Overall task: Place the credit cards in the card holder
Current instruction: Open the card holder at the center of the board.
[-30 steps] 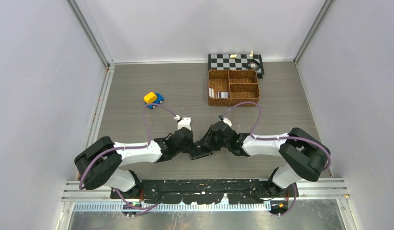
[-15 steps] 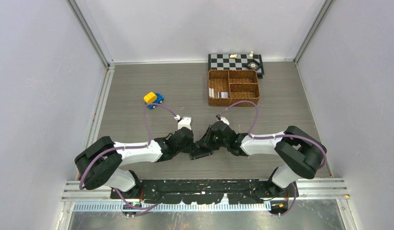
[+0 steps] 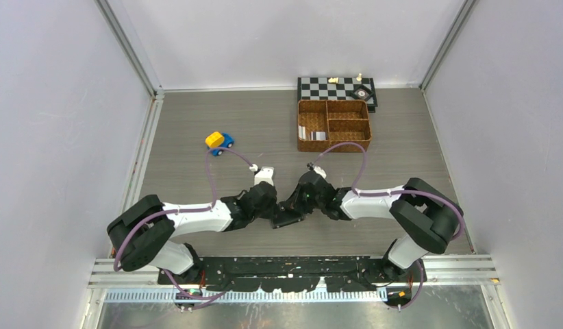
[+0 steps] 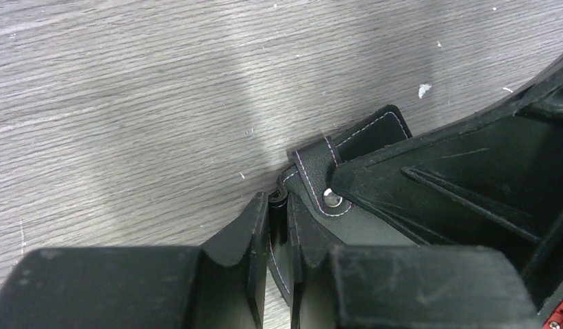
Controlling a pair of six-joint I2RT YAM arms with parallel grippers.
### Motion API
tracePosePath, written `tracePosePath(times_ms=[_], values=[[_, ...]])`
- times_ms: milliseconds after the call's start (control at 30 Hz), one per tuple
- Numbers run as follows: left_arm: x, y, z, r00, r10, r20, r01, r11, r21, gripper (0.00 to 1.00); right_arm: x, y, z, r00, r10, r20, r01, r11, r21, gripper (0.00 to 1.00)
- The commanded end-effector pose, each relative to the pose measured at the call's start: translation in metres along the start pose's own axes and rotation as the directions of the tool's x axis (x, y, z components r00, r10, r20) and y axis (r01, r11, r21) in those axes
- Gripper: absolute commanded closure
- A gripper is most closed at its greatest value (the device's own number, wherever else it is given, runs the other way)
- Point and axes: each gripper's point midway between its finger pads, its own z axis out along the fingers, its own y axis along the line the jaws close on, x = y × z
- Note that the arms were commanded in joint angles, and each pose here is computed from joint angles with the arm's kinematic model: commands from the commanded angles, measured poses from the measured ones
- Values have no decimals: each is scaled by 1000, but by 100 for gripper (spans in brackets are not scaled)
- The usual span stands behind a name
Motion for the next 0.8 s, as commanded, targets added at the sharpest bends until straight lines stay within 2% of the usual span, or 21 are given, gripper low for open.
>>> tracePosePath(times_ms=[0, 133, 300, 533, 767], values=[[73, 36, -5, 962, 85, -260, -105, 992, -66, 100, 21, 19, 8, 994, 47, -101, -49, 999, -22, 100], [73, 35, -5, 961, 97, -260, -115, 992, -55, 100, 15, 27, 7, 987, 135, -86, -137, 990, -15, 99], [75, 33, -5, 959, 110, -261, -123, 992, -34, 100, -2, 24, 5, 977, 213, 10, -214, 977, 19, 100], [79, 30, -4, 954, 127, -270, -133, 991, -6, 100, -19, 39, 6, 930, 361, 74, -355, 931, -84, 100], [80, 30, -4, 953, 138, -270, -146, 989, -12, 100, -39, 40, -5, 902, 399, 166, -383, 916, -117, 100]])
